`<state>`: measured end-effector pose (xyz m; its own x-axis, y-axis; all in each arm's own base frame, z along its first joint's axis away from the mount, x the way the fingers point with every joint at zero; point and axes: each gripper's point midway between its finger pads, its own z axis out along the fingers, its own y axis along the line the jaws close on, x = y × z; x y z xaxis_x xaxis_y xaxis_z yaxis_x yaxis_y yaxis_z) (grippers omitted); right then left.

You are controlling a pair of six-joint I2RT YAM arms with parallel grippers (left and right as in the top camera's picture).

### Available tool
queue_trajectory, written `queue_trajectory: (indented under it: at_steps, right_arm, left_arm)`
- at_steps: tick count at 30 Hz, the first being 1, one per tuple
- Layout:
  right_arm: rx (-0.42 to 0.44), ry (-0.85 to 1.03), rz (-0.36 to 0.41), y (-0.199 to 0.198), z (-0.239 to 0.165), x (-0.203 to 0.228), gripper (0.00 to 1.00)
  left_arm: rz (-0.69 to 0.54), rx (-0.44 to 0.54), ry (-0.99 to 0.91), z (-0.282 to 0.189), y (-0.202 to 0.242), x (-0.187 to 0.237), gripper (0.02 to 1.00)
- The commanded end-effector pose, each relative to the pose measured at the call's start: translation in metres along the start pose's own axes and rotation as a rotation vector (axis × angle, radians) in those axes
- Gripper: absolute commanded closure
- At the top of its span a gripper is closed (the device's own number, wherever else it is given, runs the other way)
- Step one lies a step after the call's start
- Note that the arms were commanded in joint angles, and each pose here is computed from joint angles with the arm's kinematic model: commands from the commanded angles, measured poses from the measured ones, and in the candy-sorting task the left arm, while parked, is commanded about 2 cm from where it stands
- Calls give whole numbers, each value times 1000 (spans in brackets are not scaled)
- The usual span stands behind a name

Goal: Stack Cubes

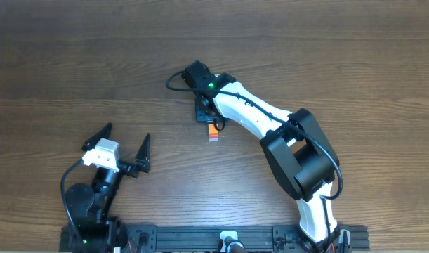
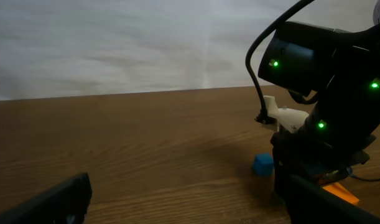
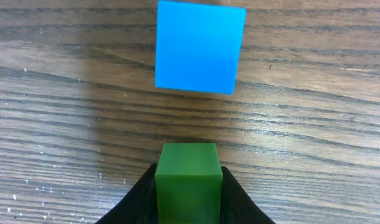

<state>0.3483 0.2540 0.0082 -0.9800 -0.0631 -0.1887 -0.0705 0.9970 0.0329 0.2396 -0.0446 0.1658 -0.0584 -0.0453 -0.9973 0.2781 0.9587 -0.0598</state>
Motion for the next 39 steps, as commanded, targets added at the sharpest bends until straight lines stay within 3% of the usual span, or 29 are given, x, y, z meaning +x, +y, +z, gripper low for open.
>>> queue_trajectory:
  at_steps: [1, 20, 26, 39]
  right_arm:
    - [-8, -5, -8, 6, 1, -2, 809]
    - [15, -34, -24, 4, -17, -19, 941]
    - [28, -62, -17, 2, -43, -32, 989]
    - [-9, -148, -14, -3, -119, -32, 991]
  left_arm:
    - [15, 4, -2, 0, 0, 1, 18]
    - [15, 4, -2, 0, 0, 1, 18]
    - [15, 4, -2, 0, 0, 1, 18]
    - [15, 4, -2, 0, 0, 1, 20]
